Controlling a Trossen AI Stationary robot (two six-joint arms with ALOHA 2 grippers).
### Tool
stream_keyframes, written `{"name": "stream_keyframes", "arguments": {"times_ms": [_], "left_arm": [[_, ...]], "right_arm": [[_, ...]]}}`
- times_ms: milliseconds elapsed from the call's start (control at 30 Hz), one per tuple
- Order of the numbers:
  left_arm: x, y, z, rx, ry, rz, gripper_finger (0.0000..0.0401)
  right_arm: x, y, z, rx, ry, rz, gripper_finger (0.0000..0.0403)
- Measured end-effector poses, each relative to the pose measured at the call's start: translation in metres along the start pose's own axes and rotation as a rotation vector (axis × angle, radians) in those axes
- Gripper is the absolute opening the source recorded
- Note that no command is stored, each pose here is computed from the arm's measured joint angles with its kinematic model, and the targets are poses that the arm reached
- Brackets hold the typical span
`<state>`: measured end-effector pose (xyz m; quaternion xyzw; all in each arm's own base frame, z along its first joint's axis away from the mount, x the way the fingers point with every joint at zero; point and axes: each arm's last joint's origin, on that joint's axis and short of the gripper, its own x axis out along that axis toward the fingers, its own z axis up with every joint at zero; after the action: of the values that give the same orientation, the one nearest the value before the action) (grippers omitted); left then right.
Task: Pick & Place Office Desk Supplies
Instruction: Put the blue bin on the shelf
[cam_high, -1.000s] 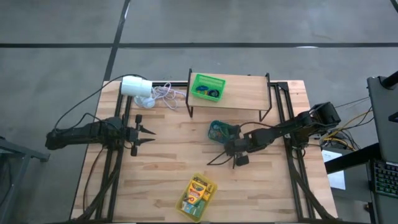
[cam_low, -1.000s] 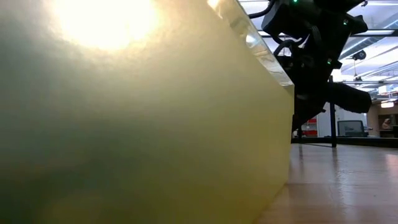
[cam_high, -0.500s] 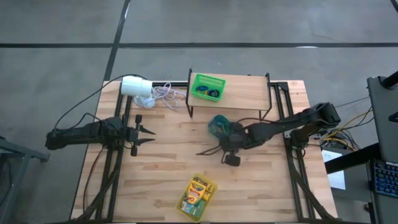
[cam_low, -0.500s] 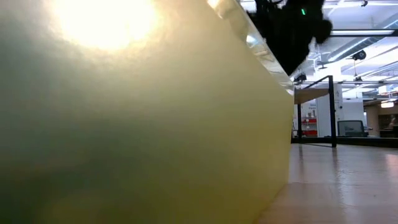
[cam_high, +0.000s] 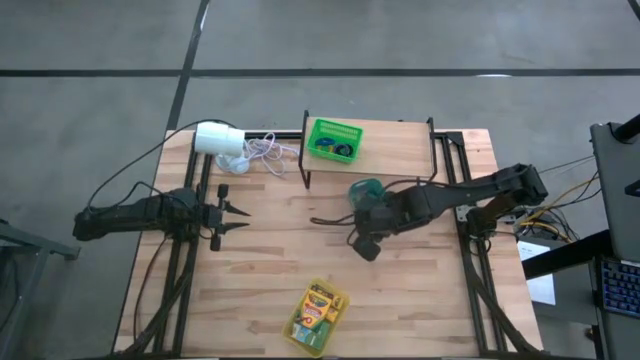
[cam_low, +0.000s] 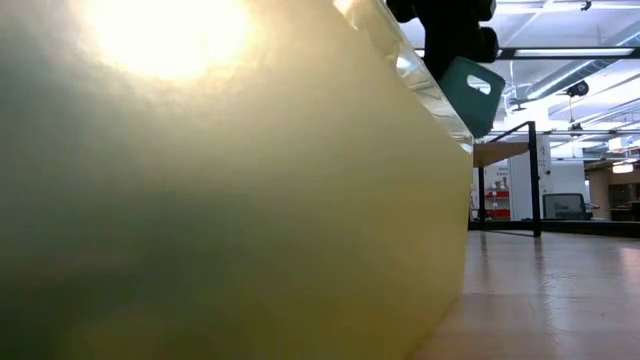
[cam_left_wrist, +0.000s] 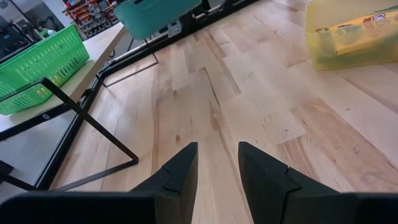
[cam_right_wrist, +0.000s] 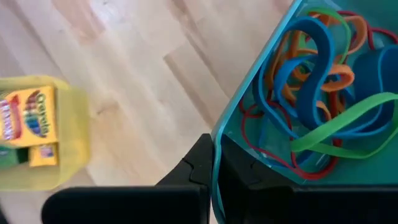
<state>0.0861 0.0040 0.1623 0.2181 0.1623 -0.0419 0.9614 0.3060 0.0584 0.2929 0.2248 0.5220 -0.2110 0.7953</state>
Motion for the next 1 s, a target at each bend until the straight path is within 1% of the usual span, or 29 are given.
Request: {"name": "stream_keyframes", "arguments": {"times_ms": [100, 333, 500, 700, 800, 900, 1000], "left_arm": [[0.0, 0.0, 0.0, 0.0, 0.0, 0.0, 0.0118], [0.0, 0.0, 0.0, 0.0, 0.0, 0.0, 0.0118], [0.0, 0.0, 0.0, 0.0, 0.0, 0.0, 0.0118], [0.0, 0.0, 0.0, -0.001, 0.0, 0.0, 0.0118], [0.0, 0.0, 0.0, -0.001, 0.0, 0.0, 0.0118], [0.0, 0.0, 0.0, -0.001, 0.0, 0.0, 0.0118], [0.0, 0.0, 0.0, -0.001, 0.0, 0.0, 0.0118]], "right_arm": [[-0.006, -0.002, 0.002, 0.004, -0.015, -0.043, 0.0009], [-0.019, -0.023, 0.011, 0.106, 0.013, -0.179, 0.0008], [-0.019, -0.04, 0.025, 0.133, 0.014, -0.195, 0.0008], [-0.025, -0.072, 0.044, 0.157, 0.008, -0.191, 0.0008], [-0.033, -0.089, 0.051, 0.16, -0.005, -0.164, 0.0008], [-0.044, -0.107, 0.054, 0.191, -0.022, -0.165, 0.0008], [-0.058, -0.125, 0.055, 0.164, -0.052, -0.171, 0.0008]]}}
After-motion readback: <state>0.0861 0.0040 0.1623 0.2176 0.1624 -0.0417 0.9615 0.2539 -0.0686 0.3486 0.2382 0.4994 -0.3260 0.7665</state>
